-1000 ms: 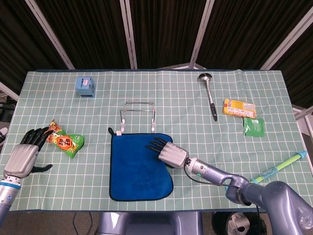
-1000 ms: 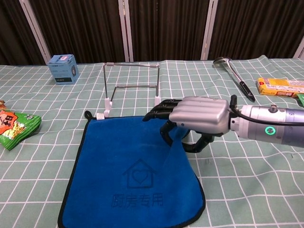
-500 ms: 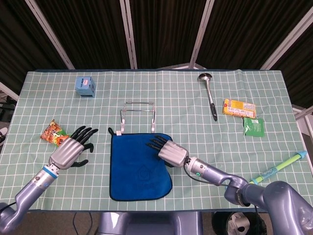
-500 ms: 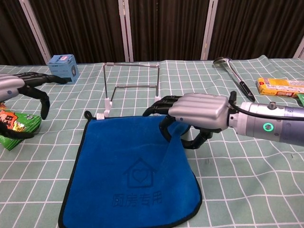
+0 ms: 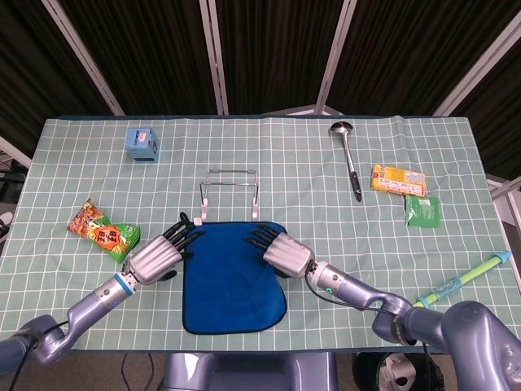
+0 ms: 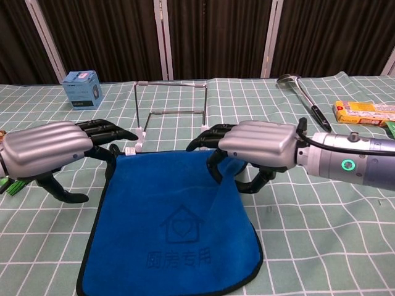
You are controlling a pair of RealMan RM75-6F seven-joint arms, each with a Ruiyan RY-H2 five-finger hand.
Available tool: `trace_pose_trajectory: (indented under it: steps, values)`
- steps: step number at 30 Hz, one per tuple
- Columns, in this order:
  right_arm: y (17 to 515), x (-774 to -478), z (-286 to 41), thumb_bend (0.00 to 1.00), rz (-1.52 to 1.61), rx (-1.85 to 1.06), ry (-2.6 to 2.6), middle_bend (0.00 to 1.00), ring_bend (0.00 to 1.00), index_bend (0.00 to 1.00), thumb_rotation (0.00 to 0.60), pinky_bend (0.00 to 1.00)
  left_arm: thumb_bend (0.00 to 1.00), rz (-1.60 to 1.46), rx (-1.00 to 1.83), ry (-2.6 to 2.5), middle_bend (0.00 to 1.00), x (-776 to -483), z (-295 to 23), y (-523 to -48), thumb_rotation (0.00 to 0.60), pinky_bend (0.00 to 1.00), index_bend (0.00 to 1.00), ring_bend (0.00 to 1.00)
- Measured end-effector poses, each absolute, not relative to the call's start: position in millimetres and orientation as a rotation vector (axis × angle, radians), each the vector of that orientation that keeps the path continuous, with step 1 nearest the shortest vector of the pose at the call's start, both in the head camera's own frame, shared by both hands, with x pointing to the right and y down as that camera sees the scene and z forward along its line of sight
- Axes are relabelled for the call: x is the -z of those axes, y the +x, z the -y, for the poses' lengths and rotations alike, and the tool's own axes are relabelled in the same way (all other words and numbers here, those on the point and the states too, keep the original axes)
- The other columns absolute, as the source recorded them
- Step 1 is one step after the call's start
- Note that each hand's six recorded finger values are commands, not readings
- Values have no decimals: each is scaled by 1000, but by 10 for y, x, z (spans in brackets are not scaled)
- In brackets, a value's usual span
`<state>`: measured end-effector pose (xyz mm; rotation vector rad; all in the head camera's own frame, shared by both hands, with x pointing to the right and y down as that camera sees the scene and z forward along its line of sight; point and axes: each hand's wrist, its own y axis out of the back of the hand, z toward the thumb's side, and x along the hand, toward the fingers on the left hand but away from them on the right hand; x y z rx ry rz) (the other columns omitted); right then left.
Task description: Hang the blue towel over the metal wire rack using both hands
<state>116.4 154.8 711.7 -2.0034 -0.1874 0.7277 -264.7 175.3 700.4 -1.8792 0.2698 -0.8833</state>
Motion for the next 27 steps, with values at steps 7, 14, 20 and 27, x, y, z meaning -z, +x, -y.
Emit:
trace_pose_trajectory:
  steps: [7, 14, 20, 27]
  values:
    - [1130, -7102, -1556, 554, 195, -725, -2017, 73, 0, 642, 600, 0, 237, -253, 845, -1935, 0, -7157, -1846, -2423, 600, 0, 445, 0]
    - [1158, -7096, -1521, 553, 199, -735, -2008, 73, 0, 642, 600, 0, 235, -223, 841, -1926, 0, -7189, -1870, -2428, 600, 0, 445, 0]
    - [1196, -7096, -1500, 553, 205, -744, -2003, 73, 0, 643, 600, 0, 237, -208, 861, -1901, 0, -7175, -1847, -2572, 600, 0, 445, 0]
    - [1192, -7105, -1520, 554, 203, -742, -2009, 73, 0, 643, 600, 0, 235, -202, 894, -1896, 0, -7224, -1840, -2663, 600, 0, 444, 0]
